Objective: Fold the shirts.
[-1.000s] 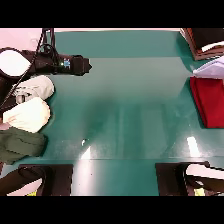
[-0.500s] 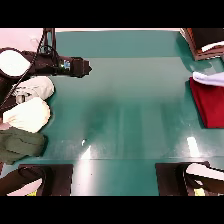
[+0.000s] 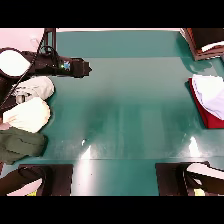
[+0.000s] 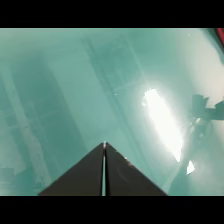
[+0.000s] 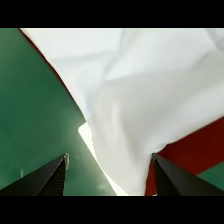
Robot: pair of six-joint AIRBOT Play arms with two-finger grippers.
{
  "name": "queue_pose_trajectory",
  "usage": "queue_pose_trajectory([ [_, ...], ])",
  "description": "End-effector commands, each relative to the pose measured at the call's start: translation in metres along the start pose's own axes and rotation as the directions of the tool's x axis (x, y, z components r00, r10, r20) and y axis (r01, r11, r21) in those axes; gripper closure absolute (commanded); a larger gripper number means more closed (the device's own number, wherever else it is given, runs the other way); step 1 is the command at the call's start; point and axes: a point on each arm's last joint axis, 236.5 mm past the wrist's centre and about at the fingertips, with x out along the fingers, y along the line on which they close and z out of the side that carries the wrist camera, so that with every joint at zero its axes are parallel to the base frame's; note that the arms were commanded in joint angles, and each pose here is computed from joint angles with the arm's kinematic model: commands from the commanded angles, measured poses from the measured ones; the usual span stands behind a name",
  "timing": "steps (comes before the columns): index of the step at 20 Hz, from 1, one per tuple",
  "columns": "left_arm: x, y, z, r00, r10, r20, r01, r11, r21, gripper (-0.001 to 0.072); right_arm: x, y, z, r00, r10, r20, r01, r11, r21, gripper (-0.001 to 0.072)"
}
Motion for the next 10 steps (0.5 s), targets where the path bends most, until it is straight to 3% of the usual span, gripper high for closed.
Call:
queue_pose_trajectory([
  [1, 0.0, 0.0, 0.0, 1.0, 0.001, 0.002, -0.001, 1.0, 0.002, 0.0687, -0.034, -0.001, 0.021, 0.985, -0.041, 0.166, 0.043, 0.999, -0.008, 0.0115],
  [5, 0.0, 0.0, 0.0, 1.0, 0.0, 0.0, 0.0, 1.0, 0.001, 0.0687, -0.084, 0.092, 0.035, 0.927, 0.145, 0.345, -0.101, 0.985, -0.141, 0.0116],
  [10, 0.0, 0.001, 0.0, 1.0, 0.003, 0.001, -0.003, 1.0, 0.004, 0.0686, -0.108, 0.234, -0.023, 0.877, 0.4, 0.266, -0.249, 0.852, -0.461, 0.0116],
])
